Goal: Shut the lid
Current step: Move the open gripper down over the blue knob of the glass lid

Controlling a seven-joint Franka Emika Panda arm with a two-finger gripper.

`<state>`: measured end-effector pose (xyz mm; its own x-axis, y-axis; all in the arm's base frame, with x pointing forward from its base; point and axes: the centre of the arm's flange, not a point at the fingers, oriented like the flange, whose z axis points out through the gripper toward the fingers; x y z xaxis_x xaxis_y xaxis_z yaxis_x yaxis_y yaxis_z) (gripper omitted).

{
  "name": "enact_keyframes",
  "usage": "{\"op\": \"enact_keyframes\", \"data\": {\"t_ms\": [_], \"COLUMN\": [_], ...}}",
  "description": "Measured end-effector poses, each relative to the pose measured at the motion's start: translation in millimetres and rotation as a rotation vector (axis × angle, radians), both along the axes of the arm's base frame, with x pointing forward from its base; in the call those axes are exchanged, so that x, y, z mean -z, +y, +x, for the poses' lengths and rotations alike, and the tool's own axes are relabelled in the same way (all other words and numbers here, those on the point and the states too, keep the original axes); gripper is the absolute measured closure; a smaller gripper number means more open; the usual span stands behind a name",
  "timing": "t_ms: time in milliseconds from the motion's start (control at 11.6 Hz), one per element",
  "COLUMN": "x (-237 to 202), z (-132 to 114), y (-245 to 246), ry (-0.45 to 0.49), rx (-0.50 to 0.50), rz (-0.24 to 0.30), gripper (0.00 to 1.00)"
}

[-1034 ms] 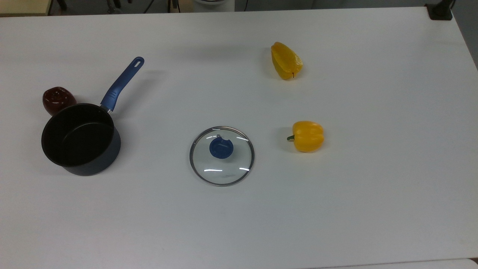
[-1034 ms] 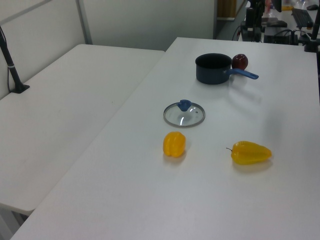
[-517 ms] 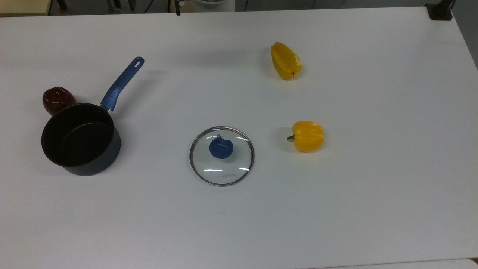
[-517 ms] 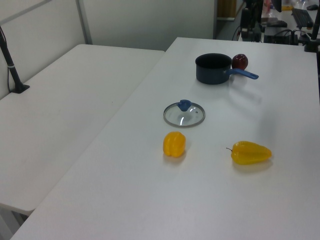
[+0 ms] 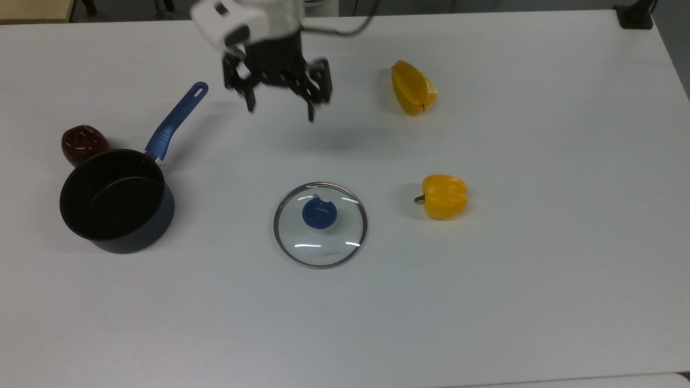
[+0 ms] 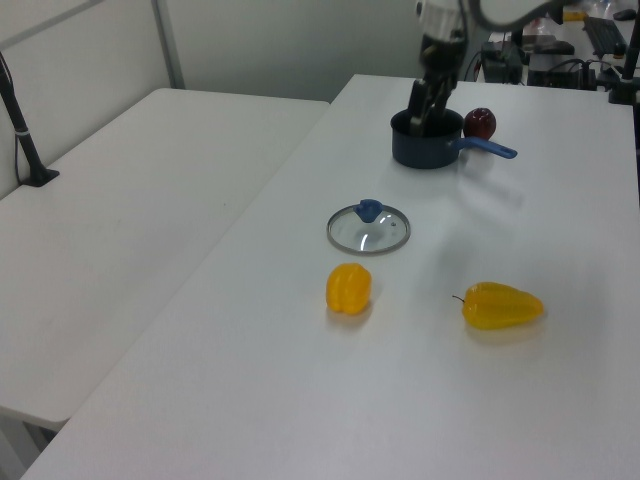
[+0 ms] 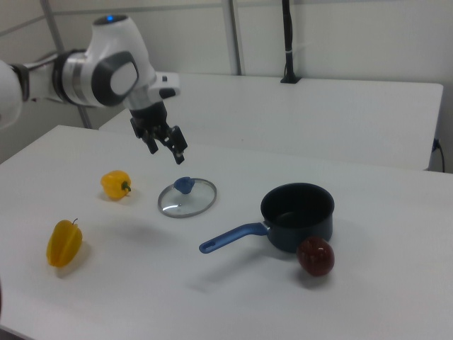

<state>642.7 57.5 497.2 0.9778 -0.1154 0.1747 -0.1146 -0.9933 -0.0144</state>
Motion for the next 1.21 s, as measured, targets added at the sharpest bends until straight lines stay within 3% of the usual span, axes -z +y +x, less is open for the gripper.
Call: {"op": "enact_keyframes", "data": {"t_ms": [259, 517, 1120, 1206], "x": [71.5, 118.6, 151.5, 155.2], "z": [32.7, 49.6, 57.5, 58.2], "y": [33.5, 45.2, 49.4, 49.8], "ry": [-0.066, -0.119, -0.15, -0.153], "rx": [0.018, -0.001, -0.047, -0.048], "rz": [0.014, 0.019, -0.03, -0.029], "gripper": [0.0, 0.0, 0.0, 0.04]}}
